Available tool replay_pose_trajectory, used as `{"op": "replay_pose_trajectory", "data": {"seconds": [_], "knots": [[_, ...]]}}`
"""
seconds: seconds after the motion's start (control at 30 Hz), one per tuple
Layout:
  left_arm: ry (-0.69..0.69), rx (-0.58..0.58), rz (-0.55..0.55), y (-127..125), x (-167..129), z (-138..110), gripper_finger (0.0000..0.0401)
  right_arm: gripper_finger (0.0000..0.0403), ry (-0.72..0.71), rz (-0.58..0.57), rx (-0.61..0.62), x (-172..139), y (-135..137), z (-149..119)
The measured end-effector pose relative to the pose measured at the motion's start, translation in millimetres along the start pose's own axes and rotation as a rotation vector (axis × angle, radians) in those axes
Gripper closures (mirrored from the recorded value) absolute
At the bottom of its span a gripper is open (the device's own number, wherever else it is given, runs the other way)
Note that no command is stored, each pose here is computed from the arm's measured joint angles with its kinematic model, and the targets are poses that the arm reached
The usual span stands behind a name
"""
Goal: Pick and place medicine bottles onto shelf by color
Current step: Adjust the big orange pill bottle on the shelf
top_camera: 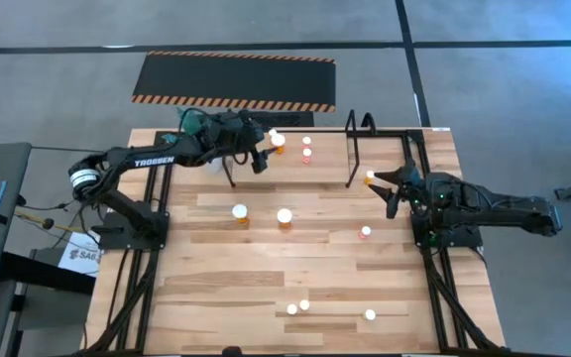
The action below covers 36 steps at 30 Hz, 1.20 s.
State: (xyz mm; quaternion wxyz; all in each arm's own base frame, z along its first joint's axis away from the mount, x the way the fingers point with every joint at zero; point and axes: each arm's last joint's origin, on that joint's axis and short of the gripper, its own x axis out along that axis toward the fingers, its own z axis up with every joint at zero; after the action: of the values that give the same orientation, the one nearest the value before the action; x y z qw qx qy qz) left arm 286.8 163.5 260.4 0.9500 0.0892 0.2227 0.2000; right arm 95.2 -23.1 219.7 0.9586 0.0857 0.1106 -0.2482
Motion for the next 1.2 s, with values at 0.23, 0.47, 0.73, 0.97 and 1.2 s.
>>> {"op": "replay_pose_trajectory", "data": {"seconds": [0.23, 0.47, 0.73, 0.97, 1.2], "knots": [[0.070, -0.086, -0.018, -3.7, 19.8, -18.5, 0.0108, 0.0178, 0.030, -0.009, 0.166, 0.5, -0.5, -3.3], [0.070, 0.002, -0.030, -5.4, 29.8, -24.7, 0.0108, 0.0178, 0.036, -0.010, 0.172, 0.5, -0.6, -3.9], [-0.037, -0.015, -0.048, -2.3, 31.9, -16.9, 0.0108, 0.0178, 0.036, -0.010, 0.172, 0.5, -0.6, -3.9], [-0.024, -0.147, -0.062, -3.9, 54.9, -16.3, 0.0108, 0.0178, 0.037, -0.011, 0.172, 0.4, -0.7, -4.0], [0.185, -0.099, -0.088, 2.6, 90.5, -10.7, 0.0108, 0.0178, 0.042, -0.012, 0.171, 0.3, -0.8, -4.5]]}}
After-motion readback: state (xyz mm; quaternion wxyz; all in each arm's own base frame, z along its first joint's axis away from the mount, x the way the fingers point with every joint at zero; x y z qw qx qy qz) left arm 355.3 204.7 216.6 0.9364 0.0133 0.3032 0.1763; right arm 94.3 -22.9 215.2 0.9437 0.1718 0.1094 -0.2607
